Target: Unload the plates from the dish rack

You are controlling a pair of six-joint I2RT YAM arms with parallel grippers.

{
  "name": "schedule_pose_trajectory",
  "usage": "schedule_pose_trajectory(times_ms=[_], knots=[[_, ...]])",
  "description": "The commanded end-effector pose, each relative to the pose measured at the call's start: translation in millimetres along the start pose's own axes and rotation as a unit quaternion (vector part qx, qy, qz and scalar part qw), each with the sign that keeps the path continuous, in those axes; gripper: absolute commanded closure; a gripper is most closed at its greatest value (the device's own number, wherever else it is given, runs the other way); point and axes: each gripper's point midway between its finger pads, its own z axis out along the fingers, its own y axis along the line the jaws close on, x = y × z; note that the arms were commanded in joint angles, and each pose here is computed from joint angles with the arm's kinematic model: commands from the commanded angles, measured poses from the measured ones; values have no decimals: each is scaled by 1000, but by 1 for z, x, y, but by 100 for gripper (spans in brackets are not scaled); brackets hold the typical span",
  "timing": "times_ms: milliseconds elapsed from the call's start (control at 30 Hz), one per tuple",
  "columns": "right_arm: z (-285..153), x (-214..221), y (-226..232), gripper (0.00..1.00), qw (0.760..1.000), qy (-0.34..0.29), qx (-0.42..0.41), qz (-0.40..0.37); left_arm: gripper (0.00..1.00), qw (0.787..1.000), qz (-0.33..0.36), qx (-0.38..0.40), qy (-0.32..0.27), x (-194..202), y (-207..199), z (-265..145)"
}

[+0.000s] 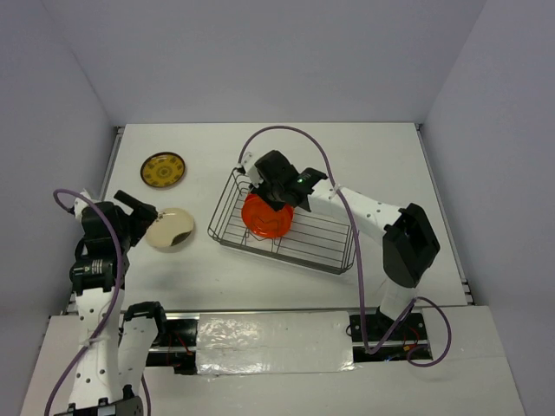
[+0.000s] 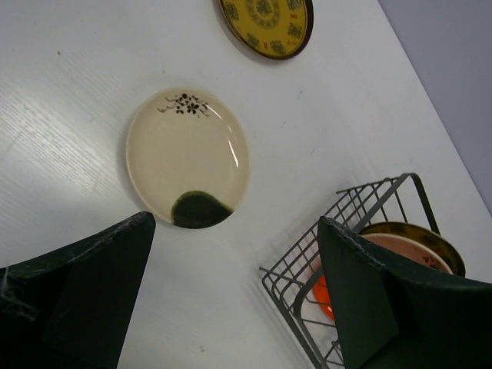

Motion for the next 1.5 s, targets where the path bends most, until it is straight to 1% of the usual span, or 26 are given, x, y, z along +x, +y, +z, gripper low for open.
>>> schedule_pose_trajectory(times_ms=[0, 67, 100, 233, 400, 500, 533, 600, 633, 667, 700, 733, 767, 800, 833, 867, 900, 933, 1000, 1033, 1100, 1133, 1233, 1333, 1400, 1467], knots=[[0, -10, 3, 76, 1000, -12, -4, -6, 0, 998, 41, 45, 19, 0, -19, -2], [-1, -11, 3, 86, 1000, -13, -7, -5, 1, 997, 56, 52, 29, 3, -21, 0], [-3, -13, 3, 99, 1000, -16, -8, -5, 1, 996, 62, 52, 35, 4, -21, 2], [-29, -38, -2, 100, 998, -57, -4, 7, 1, 994, 87, 58, 37, 3, -23, 1], [-86, -73, -24, 100, 993, -117, 30, 14, 1, 992, 102, 61, 39, 3, -24, 3], [-125, -89, -51, 100, 985, -155, 64, 45, 1, 990, 112, 66, 47, 7, -23, 5], [-133, -89, -57, 100, 982, -164, 67, 70, 1, 990, 115, 68, 48, 8, -23, 5], [-162, -90, -99, 100, 964, -206, 99, 138, 1, 989, 119, 73, 51, 10, -23, 5], [-172, -85, -109, 100, 947, -226, 95, 209, 1, 988, 125, 76, 54, 12, -23, 5], [-180, -74, -152, 100, 922, -248, 130, 267, 0, 987, 127, 83, 55, 13, -25, 5], [-169, -54, -166, 100, 899, -243, 133, 340, 0, 985, 131, 93, 62, 17, -27, 5], [-169, -41, -185, 100, 880, -247, 148, 377, 1, 984, 134, 98, 68, 20, -28, 5], [-173, -24, -220, 100, 853, -263, 173, 415, 0, 982, 138, 107, 72, 21, -30, 5], [-161, 0, -232, 100, 826, -255, 178, 471, 0, 979, 145, 118, 82, 25, -33, 4], [-157, 13, -250, 100, 806, -261, 190, 496, 1, 978, 148, 121, 86, 27, -33, 3], [-150, 45, -267, 100, 784, -250, 204, 531, 0, 975, 150, 133, 92, 29, -37, 2], [-145, 57, -276, 100, 761, -252, 207, 561, 0, 973, 156, 143, 94, 30, -40, 1], [-139, 63, -287, 100, 751, -264, 209, 568, 1, 971, 158, 148, 98, 32, -41, 2], [-130, 103, -306, 100, 718, -257, 220, 608, 1, 967, 162, 163, 109, 36, -46, 2], [-121, 109, -316, 100, 714, -267, 217, 610, 1, 966, 163, 165, 115, 38, -46, 4], [-105, 132, -319, 100, 702, -251, 205, 635, 1, 963, 166, 171, 122, 41, -47, 6], [-97, 146, -332, 100, 695, -251, 211, 640, 0, 961, 167, 177, 128, 44, -48, 5], [-78, 179, -341, 100, 682, -214, 237, 658, 1, 961, 170, 180, 122, 42, -49, 3], [-69, 197, -343, 92, 678, -191, 252, 663, 0, 962, 171, 183, 107, 36, -51, 0], [-67, 205, -340, 68, 678, -181, 260, 663, 0, 961, 178, 184, 100, 31, -54, -1], [-67, 212, -338, 49, 675, -168, 271, 665, 0, 960, 193, 178, 100, 28, -54, 1]])
